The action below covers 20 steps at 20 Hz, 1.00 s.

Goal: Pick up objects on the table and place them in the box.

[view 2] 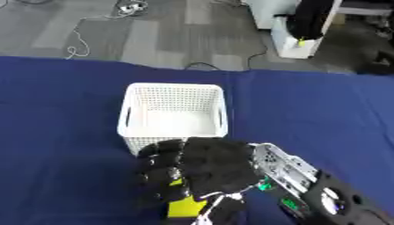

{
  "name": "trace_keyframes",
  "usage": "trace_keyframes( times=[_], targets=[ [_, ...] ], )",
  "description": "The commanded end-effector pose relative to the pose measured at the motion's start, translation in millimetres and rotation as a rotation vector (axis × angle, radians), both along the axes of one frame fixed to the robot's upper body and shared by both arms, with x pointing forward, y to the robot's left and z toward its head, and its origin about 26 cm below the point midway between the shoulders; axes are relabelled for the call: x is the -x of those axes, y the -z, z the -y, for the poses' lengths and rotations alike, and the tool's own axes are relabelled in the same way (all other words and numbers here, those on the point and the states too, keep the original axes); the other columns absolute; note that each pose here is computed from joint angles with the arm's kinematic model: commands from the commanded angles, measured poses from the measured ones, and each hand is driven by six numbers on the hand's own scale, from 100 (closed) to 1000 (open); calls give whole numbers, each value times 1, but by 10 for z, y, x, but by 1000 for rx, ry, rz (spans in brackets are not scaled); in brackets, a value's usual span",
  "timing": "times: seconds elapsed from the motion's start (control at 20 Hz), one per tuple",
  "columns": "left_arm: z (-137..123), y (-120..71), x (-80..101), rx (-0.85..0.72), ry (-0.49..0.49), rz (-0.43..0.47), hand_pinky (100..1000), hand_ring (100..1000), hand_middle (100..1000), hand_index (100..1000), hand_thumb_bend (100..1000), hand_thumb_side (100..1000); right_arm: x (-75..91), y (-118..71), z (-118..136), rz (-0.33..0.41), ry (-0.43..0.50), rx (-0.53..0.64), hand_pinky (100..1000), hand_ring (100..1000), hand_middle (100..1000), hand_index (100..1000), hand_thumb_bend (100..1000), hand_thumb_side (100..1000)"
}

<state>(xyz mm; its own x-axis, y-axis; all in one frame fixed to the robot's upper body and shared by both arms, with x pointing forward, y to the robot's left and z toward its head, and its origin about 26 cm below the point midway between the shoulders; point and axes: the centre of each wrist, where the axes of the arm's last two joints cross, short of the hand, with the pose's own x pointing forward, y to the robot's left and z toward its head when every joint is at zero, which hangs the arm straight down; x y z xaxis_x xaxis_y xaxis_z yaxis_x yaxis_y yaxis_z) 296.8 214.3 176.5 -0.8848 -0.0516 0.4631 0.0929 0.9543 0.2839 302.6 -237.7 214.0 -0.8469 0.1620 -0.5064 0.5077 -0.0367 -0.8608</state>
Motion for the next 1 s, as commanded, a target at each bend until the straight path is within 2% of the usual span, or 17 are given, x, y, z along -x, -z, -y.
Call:
trace_keyframes(
  times=[0.05,0.5,0.75,1.0],
  targets=[
    [-11,-85,10,-10,9,32,985,811,848,866,100,743,-29,-17,40,12,10,32,809,757,808,834,100,1000],
    [-8,-74,13,-9,7,24,984,810,846,865,100,746,-136,126,103,-2,55,45,806,748,789,801,100,1000],
    [-6,-71,14,-9,6,22,983,810,845,865,100,747,-162,179,105,-3,60,40,748,679,728,762,100,1000],
    [1,-75,13,-9,8,24,982,809,845,865,100,749,-227,255,138,-18,50,39,713,647,709,749,100,1000]
  ],
)
